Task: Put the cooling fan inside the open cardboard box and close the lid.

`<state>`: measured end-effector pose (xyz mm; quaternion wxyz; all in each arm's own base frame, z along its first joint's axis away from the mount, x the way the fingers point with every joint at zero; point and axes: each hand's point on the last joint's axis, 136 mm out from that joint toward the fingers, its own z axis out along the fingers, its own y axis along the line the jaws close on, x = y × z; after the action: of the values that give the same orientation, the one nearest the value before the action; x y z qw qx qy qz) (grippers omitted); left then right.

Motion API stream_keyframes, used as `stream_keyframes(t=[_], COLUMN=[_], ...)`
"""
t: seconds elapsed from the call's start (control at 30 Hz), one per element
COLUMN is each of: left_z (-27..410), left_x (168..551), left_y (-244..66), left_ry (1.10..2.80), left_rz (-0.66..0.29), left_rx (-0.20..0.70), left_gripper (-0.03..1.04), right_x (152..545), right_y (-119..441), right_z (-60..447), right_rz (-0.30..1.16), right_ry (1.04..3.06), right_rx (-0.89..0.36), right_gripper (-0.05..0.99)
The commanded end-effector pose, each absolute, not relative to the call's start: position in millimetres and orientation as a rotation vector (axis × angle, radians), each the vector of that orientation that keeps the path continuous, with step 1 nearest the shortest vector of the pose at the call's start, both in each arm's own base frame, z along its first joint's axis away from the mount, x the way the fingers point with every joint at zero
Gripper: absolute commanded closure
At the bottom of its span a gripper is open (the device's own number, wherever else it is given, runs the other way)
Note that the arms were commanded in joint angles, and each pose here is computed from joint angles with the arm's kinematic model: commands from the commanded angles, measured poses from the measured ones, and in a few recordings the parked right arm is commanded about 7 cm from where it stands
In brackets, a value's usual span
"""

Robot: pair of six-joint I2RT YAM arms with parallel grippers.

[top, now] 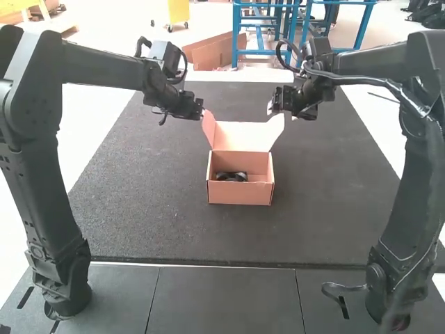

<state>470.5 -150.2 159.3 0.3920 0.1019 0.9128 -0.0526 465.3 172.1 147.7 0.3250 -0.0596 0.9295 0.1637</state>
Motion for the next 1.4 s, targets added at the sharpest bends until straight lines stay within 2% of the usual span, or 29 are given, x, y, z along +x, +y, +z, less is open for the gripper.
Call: stream_keyframes(t=[0.0,0.13,0.27,0.37,0.6,0.67,0.8,1.37], left_z=[167,167,166,167,166,166,167,174], left_x=[477,477,476,476,476,476,476,466], left_y=[-160,-160,-160,-160,-160,-160,-160,-175], left_ry=[2.299,2.300,2.304,2.305,2.309,2.309,2.307,2.323], left_rz=[-0.171,-0.170,-0.170,-0.170,-0.170,-0.170,-0.171,-0.210], left_rx=[0.262,0.262,0.263,0.261,0.260,0.260,0.260,0.246], left_gripper=[0.04,0.04,0.04,0.04,0.04,0.04,0.04,0.04], right_x=[476,473,471,471,469,468,466,450], right_y=[166,165,166,167,170,171,174,181], right_z=[157,154,152,152,150,149,148,156], right_rz=[0.450,0.452,0.467,0.478,0.490,0.495,0.513,0.531], right_ry=[2.418,2.434,2.443,2.445,2.453,2.455,2.460,2.465], right_rx=[-0.112,-0.111,-0.108,-0.089,-0.098,-0.100,-0.109,-0.139], right_gripper=[0.22,0.38,0.49,0.64,0.72,0.78,0.96,0.96])
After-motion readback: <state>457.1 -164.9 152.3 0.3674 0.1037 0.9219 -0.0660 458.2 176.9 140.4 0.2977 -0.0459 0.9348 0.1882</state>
